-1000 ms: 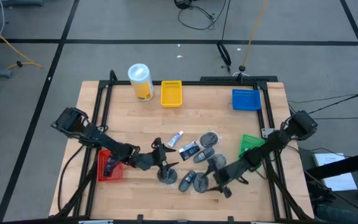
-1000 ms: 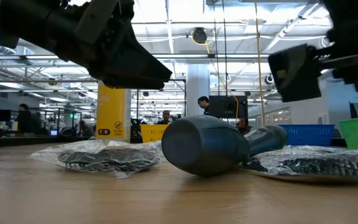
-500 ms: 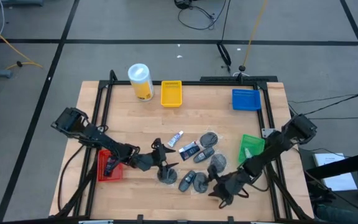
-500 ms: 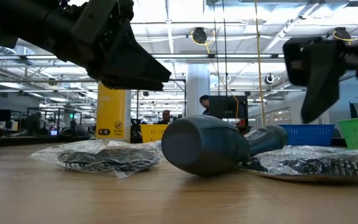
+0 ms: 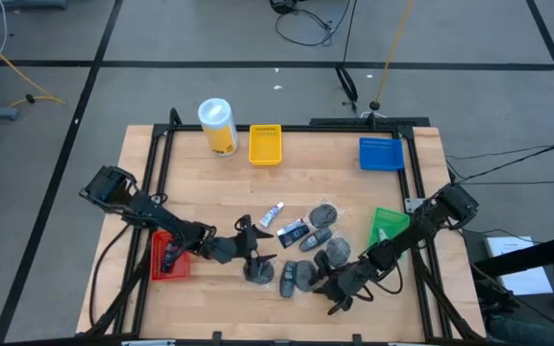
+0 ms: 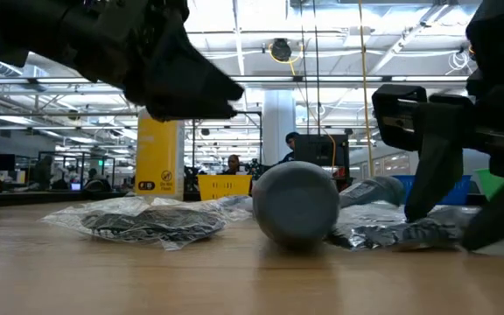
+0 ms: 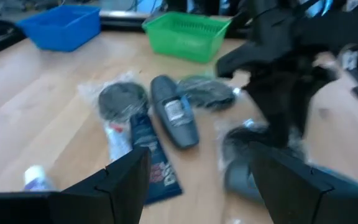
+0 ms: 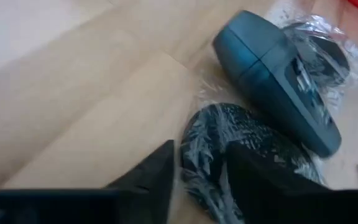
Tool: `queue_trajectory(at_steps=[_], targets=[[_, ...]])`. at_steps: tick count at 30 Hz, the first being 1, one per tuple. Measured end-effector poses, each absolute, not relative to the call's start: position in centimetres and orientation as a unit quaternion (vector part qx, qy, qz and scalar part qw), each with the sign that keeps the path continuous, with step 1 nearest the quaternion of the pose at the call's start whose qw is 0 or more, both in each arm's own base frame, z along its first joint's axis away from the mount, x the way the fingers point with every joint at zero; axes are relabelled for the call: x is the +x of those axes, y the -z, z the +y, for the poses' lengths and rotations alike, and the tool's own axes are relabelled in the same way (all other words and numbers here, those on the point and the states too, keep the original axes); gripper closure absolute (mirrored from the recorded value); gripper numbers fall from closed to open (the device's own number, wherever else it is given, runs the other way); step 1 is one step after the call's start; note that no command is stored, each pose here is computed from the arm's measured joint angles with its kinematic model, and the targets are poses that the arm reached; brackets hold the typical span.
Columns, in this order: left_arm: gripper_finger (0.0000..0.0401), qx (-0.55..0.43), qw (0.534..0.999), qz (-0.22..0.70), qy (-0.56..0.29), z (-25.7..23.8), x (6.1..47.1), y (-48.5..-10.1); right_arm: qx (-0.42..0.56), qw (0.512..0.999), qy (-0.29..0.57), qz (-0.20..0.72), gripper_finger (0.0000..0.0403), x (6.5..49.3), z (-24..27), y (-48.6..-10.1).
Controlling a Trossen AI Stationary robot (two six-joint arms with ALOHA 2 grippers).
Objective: Pick & Place Travel size toiletries
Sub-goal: Put the hairbrush into the yellow bin
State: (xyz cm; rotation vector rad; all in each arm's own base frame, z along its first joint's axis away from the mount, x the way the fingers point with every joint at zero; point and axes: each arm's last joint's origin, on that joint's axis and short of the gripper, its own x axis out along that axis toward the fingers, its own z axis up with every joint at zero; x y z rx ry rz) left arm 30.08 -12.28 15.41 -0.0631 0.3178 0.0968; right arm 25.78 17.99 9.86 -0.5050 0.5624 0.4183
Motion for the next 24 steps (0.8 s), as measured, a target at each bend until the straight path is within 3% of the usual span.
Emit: queue_trajectory(at_steps=[5, 7, 16, 24], targets=[[0.013, -0.016, 0.991, 0.133, -0.019, -12.9, 30.1, -16.0, -0.251, 0.912, -0.184, 0.267, 0.0379, 25.7, 17.9, -10.5], [0.013, -0.01, 0.992, 0.125, -0.012, -13.2, 30.0, -16.1, -0.253, 0.912, -0.187, 0.264, 0.0396, 25.4, 18.0, -11.1], [0.013, -0.003, 0.994, 0.106, -0.002, -13.7, 29.9, -16.5, -0.253, 0.932, -0.172, 0.193, 0.04, 23.4, 19.6, -15.4], [0.013, -0.014, 0.994, 0.106, -0.008, -13.6, 30.4, -15.3, -0.286, 0.931, -0.137, 0.181, 0.0401, 22.6, 20.3, -15.7]])
